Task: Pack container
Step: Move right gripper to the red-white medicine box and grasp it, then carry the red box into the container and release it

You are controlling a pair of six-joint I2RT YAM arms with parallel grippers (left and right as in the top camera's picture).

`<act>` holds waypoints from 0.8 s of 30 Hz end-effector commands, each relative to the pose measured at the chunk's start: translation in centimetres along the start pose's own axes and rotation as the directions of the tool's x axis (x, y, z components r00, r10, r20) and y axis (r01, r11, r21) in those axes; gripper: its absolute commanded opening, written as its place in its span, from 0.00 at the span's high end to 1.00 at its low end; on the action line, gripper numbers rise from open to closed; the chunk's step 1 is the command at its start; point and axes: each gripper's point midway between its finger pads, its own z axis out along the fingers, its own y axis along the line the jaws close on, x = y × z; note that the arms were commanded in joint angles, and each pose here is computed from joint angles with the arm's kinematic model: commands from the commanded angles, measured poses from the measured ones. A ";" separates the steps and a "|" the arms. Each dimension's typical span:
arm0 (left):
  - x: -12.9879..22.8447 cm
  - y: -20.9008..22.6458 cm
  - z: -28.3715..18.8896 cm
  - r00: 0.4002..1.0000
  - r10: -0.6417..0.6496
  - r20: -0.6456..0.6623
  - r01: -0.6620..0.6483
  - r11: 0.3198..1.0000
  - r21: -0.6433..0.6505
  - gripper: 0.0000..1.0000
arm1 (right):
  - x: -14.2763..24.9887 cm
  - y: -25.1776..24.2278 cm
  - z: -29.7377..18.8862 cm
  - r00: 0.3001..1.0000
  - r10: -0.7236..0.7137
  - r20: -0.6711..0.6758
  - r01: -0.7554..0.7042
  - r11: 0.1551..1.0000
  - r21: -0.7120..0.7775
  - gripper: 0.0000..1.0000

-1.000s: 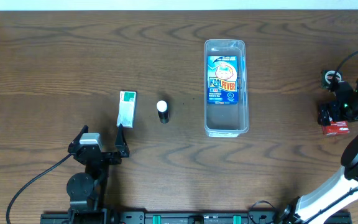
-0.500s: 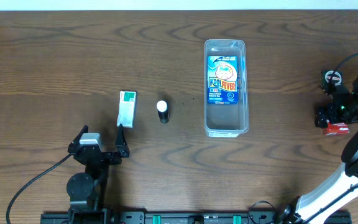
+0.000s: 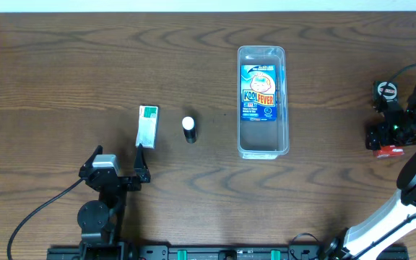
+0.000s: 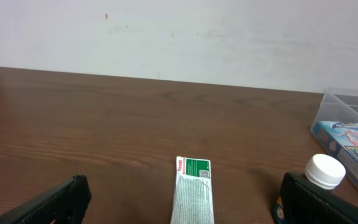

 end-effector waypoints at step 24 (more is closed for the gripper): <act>1.6 0.0 0.1 0.999 0.003 -0.051 -0.003 1.000 0.006 0.02 | -11.1 4.2 -11.4 0.941 0.202 0.271 -0.152 0.969 -0.194 0.37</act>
